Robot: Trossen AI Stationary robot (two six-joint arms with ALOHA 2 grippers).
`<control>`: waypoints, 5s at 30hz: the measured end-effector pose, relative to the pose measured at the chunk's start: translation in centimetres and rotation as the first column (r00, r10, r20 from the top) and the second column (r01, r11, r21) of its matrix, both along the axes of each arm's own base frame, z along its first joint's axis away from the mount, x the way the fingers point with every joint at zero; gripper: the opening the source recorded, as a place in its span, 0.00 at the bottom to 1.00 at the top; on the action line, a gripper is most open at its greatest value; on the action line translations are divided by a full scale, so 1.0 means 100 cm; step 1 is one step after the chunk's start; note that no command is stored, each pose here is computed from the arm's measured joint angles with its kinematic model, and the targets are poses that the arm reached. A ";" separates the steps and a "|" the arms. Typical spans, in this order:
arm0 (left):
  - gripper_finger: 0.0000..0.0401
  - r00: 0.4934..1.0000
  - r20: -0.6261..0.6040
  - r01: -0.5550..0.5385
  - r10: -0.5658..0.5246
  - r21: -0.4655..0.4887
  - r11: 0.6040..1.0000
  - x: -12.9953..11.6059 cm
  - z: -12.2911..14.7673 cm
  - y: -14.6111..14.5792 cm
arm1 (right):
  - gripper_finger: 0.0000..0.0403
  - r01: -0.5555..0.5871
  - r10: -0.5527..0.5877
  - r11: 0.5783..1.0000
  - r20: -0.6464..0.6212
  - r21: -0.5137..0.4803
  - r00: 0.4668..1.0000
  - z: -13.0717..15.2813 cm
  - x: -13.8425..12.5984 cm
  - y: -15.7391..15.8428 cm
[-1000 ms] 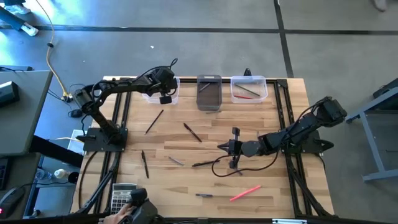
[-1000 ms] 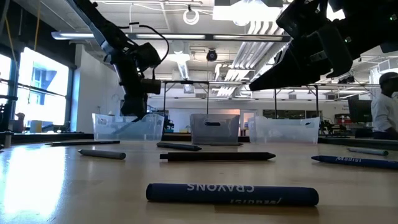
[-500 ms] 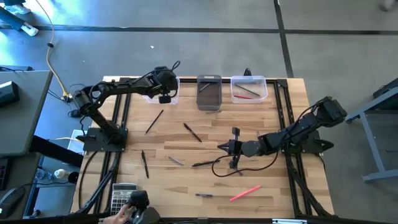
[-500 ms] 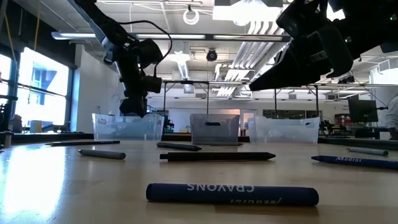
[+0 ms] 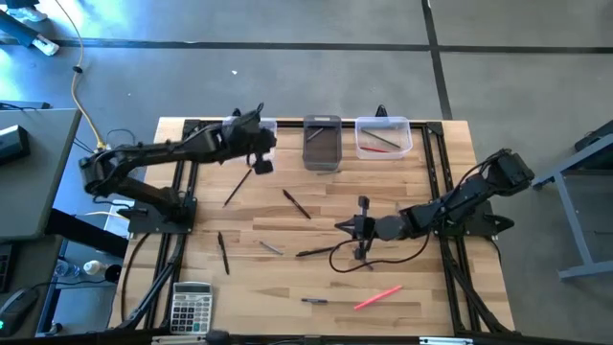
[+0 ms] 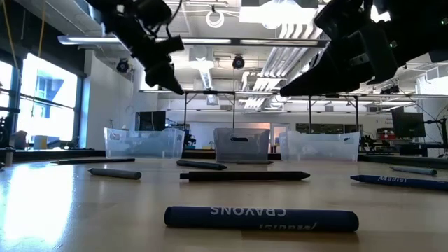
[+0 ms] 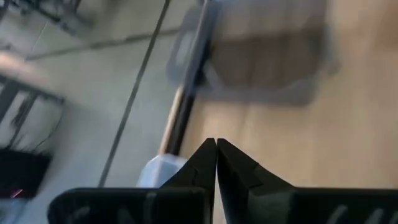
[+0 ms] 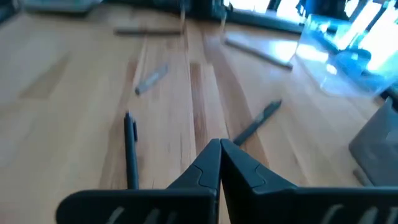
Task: Sort crayons/erasers/pens/pencils in bins
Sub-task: Put the gray crayon into the black bin
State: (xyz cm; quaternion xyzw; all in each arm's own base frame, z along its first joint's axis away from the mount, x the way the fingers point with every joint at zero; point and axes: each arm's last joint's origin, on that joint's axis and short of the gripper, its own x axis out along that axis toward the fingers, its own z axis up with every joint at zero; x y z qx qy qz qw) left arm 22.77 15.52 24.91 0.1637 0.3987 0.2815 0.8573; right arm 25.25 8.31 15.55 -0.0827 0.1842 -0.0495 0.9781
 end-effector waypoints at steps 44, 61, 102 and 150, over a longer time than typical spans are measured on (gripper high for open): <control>0.28 0.884 0.059 0.448 -0.465 -0.393 0.803 0.015 -0.102 -0.245 | 0.00 -0.061 0.050 0.995 0.149 0.074 0.988 -0.015 -0.026 -0.008; 0.29 0.926 0.025 0.334 -0.376 -0.513 0.790 0.031 -0.124 -0.214 | 0.00 -0.060 0.050 0.996 0.136 0.070 0.989 -0.016 -0.026 -0.009; 0.03 0.878 -0.250 0.247 -0.407 -0.491 0.835 0.078 -0.085 -0.207 | 0.00 -0.060 0.051 0.996 0.129 0.068 0.990 -0.017 -0.027 -0.009; 0.02 0.952 0.217 -0.091 0.216 -0.473 0.876 0.145 -0.079 0.140 | 0.00 -0.057 0.049 0.997 0.116 0.059 0.992 -0.018 -0.027 -0.009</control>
